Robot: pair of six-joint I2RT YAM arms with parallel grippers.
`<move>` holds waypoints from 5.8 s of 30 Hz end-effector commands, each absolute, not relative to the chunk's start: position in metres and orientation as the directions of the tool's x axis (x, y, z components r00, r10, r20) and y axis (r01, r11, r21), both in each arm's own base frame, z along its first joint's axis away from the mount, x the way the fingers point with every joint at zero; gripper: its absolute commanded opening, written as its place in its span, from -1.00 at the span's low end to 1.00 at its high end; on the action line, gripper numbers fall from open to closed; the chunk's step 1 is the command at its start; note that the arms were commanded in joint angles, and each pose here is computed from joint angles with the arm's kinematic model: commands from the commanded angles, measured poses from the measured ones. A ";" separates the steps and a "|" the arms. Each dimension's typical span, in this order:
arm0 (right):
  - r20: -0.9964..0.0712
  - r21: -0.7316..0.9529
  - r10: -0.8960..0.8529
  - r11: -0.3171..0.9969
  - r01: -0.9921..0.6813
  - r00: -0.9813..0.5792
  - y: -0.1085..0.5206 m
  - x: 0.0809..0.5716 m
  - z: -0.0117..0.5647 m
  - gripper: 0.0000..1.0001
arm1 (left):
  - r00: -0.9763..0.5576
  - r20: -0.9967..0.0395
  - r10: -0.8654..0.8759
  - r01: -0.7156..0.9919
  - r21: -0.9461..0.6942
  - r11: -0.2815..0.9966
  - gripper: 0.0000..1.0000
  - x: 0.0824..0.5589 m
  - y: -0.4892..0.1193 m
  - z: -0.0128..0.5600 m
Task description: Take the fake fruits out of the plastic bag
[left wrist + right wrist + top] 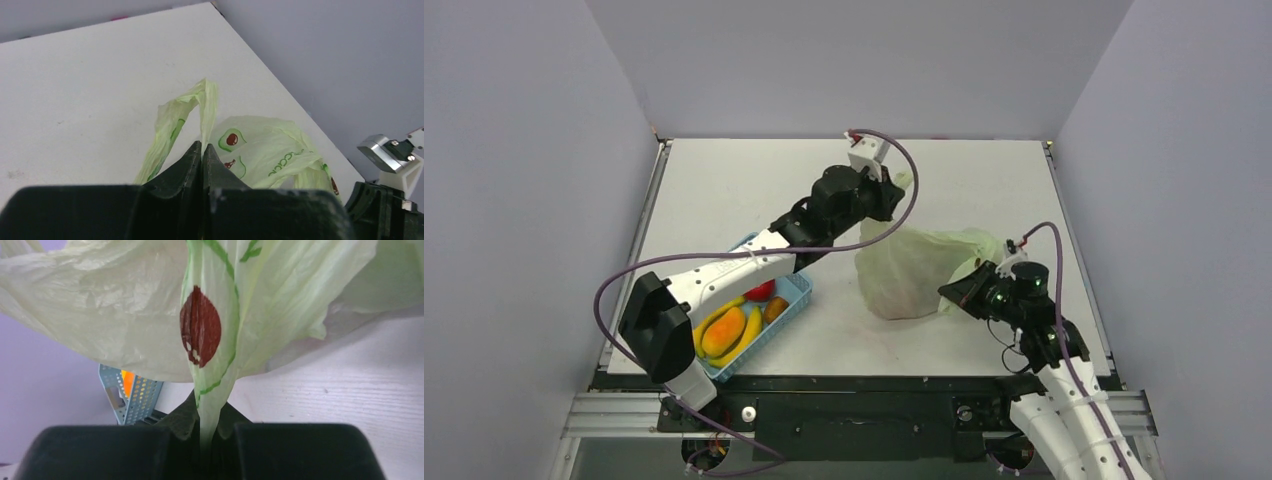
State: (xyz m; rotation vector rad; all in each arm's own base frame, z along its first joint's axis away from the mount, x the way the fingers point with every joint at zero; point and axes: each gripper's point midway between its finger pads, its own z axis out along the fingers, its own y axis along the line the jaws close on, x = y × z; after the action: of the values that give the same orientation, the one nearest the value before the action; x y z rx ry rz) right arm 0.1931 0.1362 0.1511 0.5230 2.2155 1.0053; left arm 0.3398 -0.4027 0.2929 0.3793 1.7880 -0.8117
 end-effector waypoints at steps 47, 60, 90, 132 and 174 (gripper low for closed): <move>-0.663 0.395 0.202 0.912 -0.108 -0.721 0.146 0.217 0.155 -0.73 | -0.536 -0.762 -0.364 0.521 -0.638 0.567 -0.45 0.406 -0.290 0.232; -0.642 0.433 0.207 0.892 -0.126 -0.739 0.161 0.205 0.135 -0.72 | -0.431 -0.897 -0.103 0.469 -0.320 0.823 -0.01 0.378 -0.274 0.249; -0.619 0.435 0.210 0.894 -0.108 -0.757 0.163 0.196 0.123 -0.72 | -0.421 -0.901 -0.101 0.390 -0.281 0.877 0.04 0.438 -0.260 0.270; -0.780 0.081 0.033 0.996 -0.048 -0.625 0.124 0.210 0.213 0.51 | -0.360 -0.864 -0.353 0.537 -0.501 0.679 -1.00 0.393 -0.237 0.270; -0.666 -0.431 -0.312 0.902 0.008 -0.677 0.120 0.321 0.187 -1.00 | -0.655 -0.675 -0.341 0.334 -0.662 0.671 -0.26 0.362 -0.242 0.257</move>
State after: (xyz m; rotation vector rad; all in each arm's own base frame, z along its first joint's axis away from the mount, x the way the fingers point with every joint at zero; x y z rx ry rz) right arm 0.3182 0.1090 0.1531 -0.2682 2.2712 -0.6957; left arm 0.3702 -0.2449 0.2599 0.0652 1.9633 -1.0031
